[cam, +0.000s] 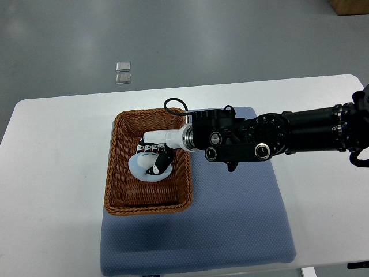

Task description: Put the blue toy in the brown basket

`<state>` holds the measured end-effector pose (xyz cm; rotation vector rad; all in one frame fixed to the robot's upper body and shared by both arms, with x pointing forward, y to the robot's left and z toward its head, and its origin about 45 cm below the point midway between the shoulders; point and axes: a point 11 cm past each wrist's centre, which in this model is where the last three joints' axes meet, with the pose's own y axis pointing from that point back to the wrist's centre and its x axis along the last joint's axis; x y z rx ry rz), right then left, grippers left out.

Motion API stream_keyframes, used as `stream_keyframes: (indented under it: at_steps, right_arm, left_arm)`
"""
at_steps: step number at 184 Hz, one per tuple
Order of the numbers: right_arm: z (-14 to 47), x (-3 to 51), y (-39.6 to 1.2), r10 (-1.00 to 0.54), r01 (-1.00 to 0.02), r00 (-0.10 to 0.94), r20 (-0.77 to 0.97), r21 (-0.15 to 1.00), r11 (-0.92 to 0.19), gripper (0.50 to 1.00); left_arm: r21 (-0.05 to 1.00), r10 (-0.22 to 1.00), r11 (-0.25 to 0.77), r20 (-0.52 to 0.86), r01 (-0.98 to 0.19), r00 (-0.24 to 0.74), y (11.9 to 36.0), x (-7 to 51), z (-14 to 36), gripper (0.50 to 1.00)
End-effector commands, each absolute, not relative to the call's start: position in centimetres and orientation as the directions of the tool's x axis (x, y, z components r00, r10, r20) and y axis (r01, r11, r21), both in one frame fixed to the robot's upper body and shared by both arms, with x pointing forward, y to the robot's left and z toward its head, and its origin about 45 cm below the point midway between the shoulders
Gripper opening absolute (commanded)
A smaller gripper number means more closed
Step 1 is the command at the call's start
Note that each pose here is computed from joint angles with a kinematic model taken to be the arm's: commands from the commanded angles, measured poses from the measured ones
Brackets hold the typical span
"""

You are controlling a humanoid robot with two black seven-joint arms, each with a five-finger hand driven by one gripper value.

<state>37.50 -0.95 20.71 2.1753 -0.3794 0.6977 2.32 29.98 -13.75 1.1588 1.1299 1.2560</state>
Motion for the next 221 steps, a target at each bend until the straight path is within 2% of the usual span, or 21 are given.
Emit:
stream_keyframes:
  at_steps: [1, 3, 13, 34, 49, 53, 104, 126, 156, 178, 207, 221]
  right_arm:
    - [20.4, 37.5, -1.0, -0.049, -0.484, 0.804, 0.593, 0.603, -0.635, 0.731]
    - [20.3, 37.4, -1.1, -0.051, -0.483, 0.805, 0.591, 0.603, -0.634, 0.752]
    - [20.3, 37.5, -1.1, -0.054, -0.486, 0.804, 0.592, 0.603, -0.633, 0.789]
    - [21.0, 37.9, -0.9, -0.074, -0.498, 0.799, 0.596, 0.587, -0.639, 0.854]
    - [21.6, 38.4, -0.7, -0.097, -0.505, 0.799, 0.594, 0.575, -0.643, 0.870]
    - [22.0, 38.5, -0.5, -0.105, -0.509, 0.797, 0.595, 0.567, -0.648, 0.897]
    - [26.7, 39.4, 2.1, -0.207, -0.518, 0.792, 0.574, 0.454, -0.724, 0.901]
    - [29.8, 40.0, 3.3, -0.317, -0.534, 0.793, 0.520, 0.345, -0.771, 0.901]
    - [31.7, 45.2, -5.2, -0.630, -0.709, 0.699, 0.339, 0.212, -0.673, 0.901]
    - [31.3, 47.4, -10.4, -0.815, -0.819, 0.573, 0.085, 0.094, -0.566, 0.901]
    - [29.8, 49.3, -17.8, -0.919, -0.934, 0.352, -0.176, -0.004, -0.357, 0.901]
    - [27.1, 49.1, -19.0, -0.914, -0.956, 0.281, -0.292, -0.001, -0.293, 0.903]
  left_arm:
    - [0.996, 1.000, -0.015, 0.016, -0.089, 0.008, 30.0, 2.3, -13.8, 1.000]
    - [0.996, 1.000, -0.015, 0.016, -0.089, 0.008, 30.0, 2.3, -13.8, 1.000]
    - [0.996, 1.000, -0.015, 0.016, -0.089, 0.008, 30.0, 2.3, -13.8, 1.000]
    - [0.996, 1.000, -0.017, 0.018, -0.089, 0.008, 30.0, 2.3, -13.8, 1.000]
    - [0.996, 1.000, -0.017, 0.018, -0.089, 0.008, 30.0, 2.3, -13.8, 1.000]
    - [0.996, 1.000, -0.018, 0.019, -0.089, 0.008, 30.1, 2.3, -13.8, 1.000]
    - [0.996, 1.000, -0.026, 0.027, -0.088, 0.006, 30.3, 2.3, -13.8, 1.000]
    - [0.996, 1.000, -0.026, 0.027, -0.089, 0.004, 30.3, 2.3, -13.8, 1.000]
    - [0.996, 1.000, -0.026, 0.027, -0.089, 0.004, 30.3, 2.3, -13.8, 1.000]
    - [0.996, 1.000, -0.021, 0.022, -0.088, 0.006, 30.1, 2.3, -13.8, 1.000]
    - [0.996, 1.000, -0.020, 0.021, -0.089, 0.008, 30.1, 2.3, -13.8, 1.000]
    - [0.996, 1.000, -0.023, 0.024, -0.088, 0.007, 30.2, 2.3, -13.8, 1.000]
